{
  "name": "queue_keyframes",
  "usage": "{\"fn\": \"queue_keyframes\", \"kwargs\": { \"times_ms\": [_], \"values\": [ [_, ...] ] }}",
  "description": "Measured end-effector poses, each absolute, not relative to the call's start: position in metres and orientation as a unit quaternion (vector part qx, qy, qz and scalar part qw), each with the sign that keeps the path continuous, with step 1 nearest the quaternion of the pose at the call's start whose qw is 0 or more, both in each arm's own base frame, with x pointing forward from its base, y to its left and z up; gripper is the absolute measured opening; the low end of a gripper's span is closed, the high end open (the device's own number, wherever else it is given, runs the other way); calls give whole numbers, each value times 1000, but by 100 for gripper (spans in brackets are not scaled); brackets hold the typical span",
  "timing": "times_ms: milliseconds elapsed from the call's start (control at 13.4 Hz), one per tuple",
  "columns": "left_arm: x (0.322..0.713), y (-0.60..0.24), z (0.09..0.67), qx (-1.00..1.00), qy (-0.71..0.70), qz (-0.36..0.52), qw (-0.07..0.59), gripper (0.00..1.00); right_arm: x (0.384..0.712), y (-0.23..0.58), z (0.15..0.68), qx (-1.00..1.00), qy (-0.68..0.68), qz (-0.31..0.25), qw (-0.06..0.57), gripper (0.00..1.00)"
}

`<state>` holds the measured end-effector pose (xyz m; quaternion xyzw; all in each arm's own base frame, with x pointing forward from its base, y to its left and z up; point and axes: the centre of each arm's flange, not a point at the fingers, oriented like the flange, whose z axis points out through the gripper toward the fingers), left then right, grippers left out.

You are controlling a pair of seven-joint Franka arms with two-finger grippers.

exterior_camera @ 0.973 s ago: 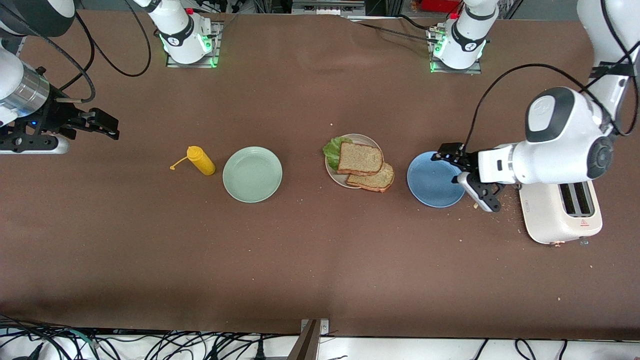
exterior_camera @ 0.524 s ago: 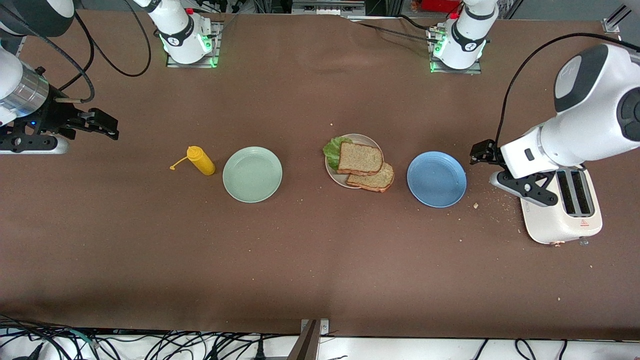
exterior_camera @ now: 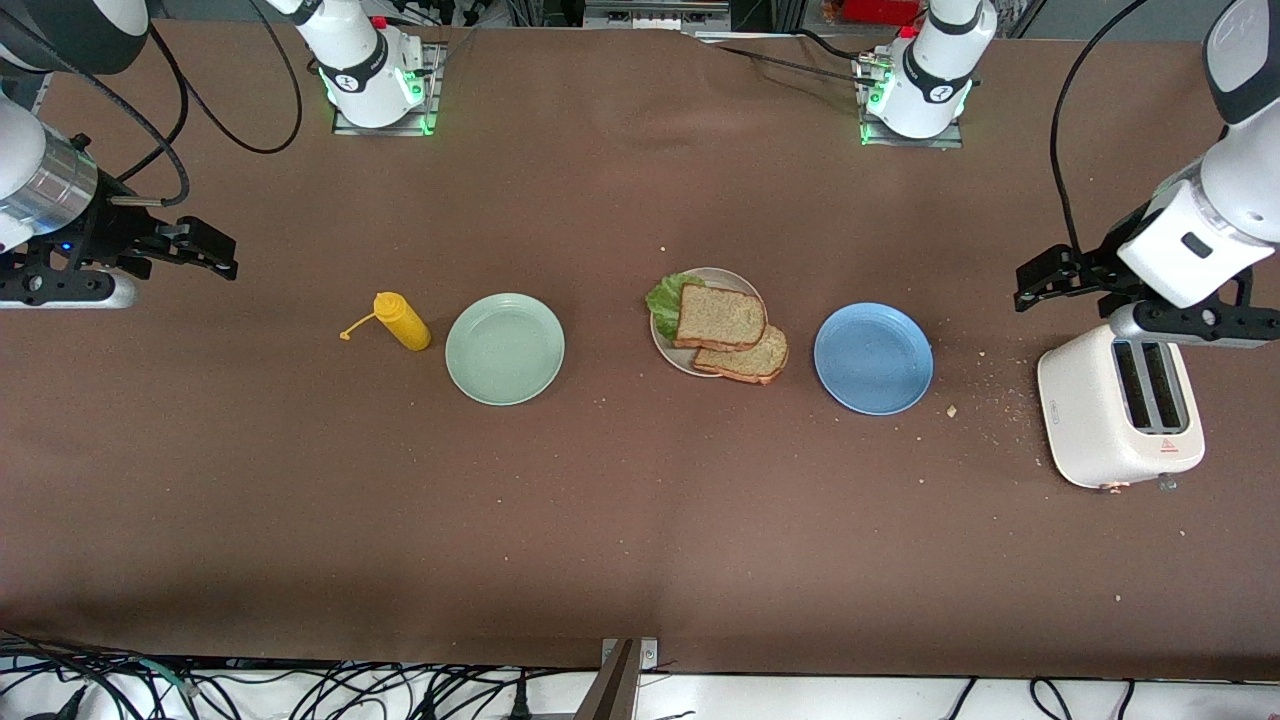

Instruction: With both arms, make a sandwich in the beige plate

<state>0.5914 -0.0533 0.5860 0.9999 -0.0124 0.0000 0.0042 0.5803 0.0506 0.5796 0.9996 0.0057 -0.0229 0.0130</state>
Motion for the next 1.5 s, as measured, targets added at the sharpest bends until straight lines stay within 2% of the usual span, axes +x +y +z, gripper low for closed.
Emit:
{"fn": "queue_keyframes", "kwargs": {
  "times_ms": [374,1497],
  "values": [
    [556,-67,588,1000,-10,-11,-7,100,581,51,577,1000,6,-25,13,100],
    [556,-50,584,1000,5,-19,-8,100,585,49,584,1000,1,-12,12,100]
  ]
}}
